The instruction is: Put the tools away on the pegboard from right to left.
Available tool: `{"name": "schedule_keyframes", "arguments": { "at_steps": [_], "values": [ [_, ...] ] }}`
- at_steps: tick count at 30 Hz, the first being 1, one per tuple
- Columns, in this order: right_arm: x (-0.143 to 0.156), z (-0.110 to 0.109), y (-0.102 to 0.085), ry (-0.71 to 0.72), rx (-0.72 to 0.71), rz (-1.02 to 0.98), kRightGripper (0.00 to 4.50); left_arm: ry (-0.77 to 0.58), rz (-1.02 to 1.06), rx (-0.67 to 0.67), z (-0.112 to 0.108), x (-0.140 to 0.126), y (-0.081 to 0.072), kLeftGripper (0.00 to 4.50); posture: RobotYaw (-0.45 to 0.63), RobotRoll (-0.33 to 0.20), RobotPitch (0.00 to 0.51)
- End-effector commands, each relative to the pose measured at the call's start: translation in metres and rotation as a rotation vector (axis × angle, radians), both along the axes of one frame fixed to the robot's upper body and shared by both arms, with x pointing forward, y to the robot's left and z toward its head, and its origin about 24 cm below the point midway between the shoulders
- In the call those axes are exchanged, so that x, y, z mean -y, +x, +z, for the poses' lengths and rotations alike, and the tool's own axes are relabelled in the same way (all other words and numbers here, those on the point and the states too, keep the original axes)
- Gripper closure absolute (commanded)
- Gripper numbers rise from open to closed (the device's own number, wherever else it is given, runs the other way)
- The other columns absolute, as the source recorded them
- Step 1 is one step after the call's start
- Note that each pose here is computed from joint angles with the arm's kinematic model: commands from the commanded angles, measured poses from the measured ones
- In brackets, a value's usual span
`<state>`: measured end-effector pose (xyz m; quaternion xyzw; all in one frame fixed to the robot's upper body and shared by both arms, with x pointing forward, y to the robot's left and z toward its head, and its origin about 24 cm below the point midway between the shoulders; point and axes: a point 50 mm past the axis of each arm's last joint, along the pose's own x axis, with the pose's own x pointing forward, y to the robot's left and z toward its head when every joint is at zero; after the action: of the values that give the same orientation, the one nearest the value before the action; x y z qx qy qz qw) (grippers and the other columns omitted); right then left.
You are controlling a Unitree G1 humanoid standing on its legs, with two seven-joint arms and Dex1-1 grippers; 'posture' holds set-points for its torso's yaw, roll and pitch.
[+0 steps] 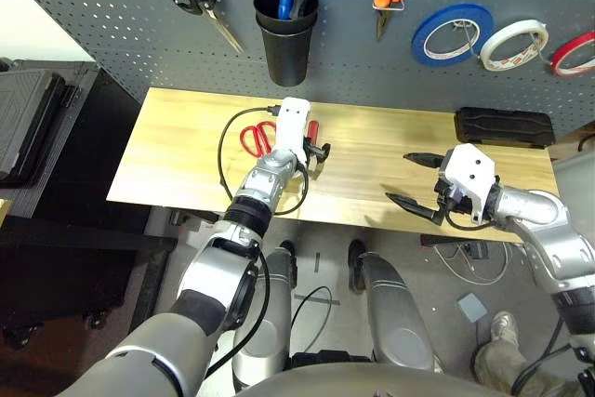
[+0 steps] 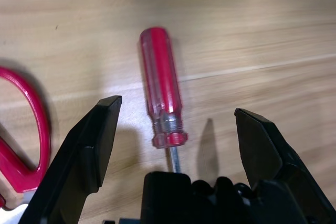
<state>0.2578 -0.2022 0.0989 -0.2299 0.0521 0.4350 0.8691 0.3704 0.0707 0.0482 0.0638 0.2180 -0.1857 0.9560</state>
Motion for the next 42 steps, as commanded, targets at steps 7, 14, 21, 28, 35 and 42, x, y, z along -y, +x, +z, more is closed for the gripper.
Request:
{"name": "schedule_keyframes", "arguments": {
  "at_steps": [7,14,21,28,35,42],
  "values": [
    [0.006,0.006,-0.006,-0.023,0.001,-0.027,0.00,0.016,0.065,-0.057,-0.024,0.009,-0.007,0.37,0.01,0.000,0.292],
    [0.005,0.009,-0.002,-0.018,0.016,-0.028,0.00,-0.023,0.100,-0.076,-0.025,0.008,-0.007,2.84,0.03,0.000,0.280],
    [0.003,0.006,0.002,0.012,0.019,-0.005,0.00,-0.095,0.114,-0.056,-0.018,0.007,-0.004,3.67,0.07,0.000,0.282],
    [0.006,0.003,0.017,0.050,0.024,0.028,0.00,-0.165,0.118,0.023,-0.007,-0.007,-0.017,3.67,0.14,0.000,0.294],
    [0.007,-0.001,0.035,0.054,0.028,0.051,0.00,-0.122,0.195,0.059,0.002,-0.032,-0.060,3.67,0.22,0.000,0.299],
    [0.008,0.000,0.051,0.083,0.049,0.065,0.00,-0.167,0.308,0.124,0.017,-0.055,-0.096,3.67,0.30,0.000,0.288]
  ]
}}
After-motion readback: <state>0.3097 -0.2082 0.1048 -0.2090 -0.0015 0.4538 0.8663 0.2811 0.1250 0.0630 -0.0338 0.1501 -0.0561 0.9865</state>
